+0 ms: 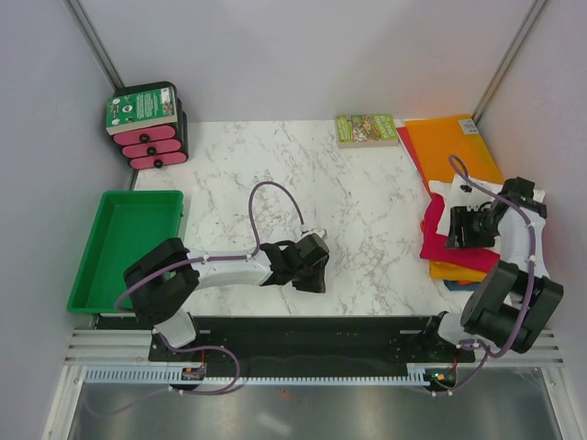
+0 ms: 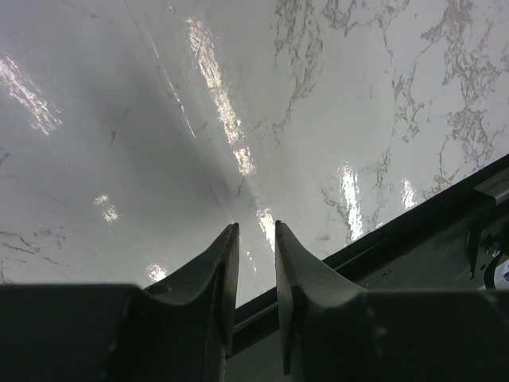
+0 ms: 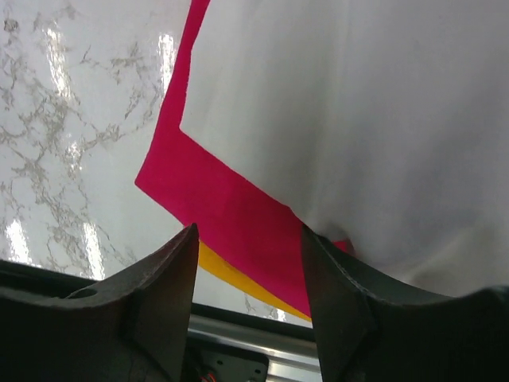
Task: Fold and stack the t-shirts
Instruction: Put the neatly folded tshirt into the corner of the board with the right arm
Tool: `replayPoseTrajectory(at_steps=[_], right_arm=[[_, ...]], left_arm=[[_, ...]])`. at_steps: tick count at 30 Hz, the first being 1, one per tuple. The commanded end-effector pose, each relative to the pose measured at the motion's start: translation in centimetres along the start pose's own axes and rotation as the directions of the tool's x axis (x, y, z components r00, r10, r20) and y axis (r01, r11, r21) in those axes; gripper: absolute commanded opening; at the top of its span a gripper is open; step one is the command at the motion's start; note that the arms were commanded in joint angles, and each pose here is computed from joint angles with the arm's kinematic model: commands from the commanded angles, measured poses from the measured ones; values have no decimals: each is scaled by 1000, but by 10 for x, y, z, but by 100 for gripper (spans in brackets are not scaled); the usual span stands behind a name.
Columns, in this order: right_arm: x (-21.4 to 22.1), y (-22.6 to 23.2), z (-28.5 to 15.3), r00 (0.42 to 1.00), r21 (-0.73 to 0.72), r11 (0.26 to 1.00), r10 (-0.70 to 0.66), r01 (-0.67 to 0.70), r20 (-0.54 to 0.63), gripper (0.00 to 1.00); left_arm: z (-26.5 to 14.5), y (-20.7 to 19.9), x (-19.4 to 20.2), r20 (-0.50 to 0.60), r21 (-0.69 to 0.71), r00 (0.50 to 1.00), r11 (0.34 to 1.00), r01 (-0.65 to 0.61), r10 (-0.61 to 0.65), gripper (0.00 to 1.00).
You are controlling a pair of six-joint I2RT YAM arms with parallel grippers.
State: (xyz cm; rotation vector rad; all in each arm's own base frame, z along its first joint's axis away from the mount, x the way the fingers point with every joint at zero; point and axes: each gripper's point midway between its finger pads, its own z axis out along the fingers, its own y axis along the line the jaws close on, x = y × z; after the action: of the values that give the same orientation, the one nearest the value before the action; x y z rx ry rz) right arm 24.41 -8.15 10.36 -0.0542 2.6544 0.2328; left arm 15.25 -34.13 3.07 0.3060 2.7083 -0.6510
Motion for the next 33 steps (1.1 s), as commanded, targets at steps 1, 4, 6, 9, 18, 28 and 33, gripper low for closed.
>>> replayPoseTrajectory(at_steps=[1,4,6,9,18,28,33], right_arm=[[18,1,-9,983,-76,995,-69,56,-171,62],[-4,-3,-19,993,-23,995,-102,100,-59,62],[-29,1,-38,994,14,997,-80,79,68,69],[-73,7,-68,962,57,998,-22,6,272,91],[-135,25,-145,783,210,977,-104,-34,613,98],[-147,140,-91,806,61,978,-200,200,557,98],[-131,164,-56,824,45,961,-259,275,503,98]], left_arm=[[0,-12,-5,19,43,1000,999,4,-4,31],[-3,-11,-4,23,45,1000,999,-1,0,31],[-5,-9,-4,33,44,999,999,-3,1,31],[-6,-7,-1,37,49,999,999,-7,5,31],[-10,7,3,52,6,998,999,-36,36,31],[-14,-7,9,50,-47,990,991,-128,130,31],[-14,-4,13,49,-79,991,990,-117,121,31]])
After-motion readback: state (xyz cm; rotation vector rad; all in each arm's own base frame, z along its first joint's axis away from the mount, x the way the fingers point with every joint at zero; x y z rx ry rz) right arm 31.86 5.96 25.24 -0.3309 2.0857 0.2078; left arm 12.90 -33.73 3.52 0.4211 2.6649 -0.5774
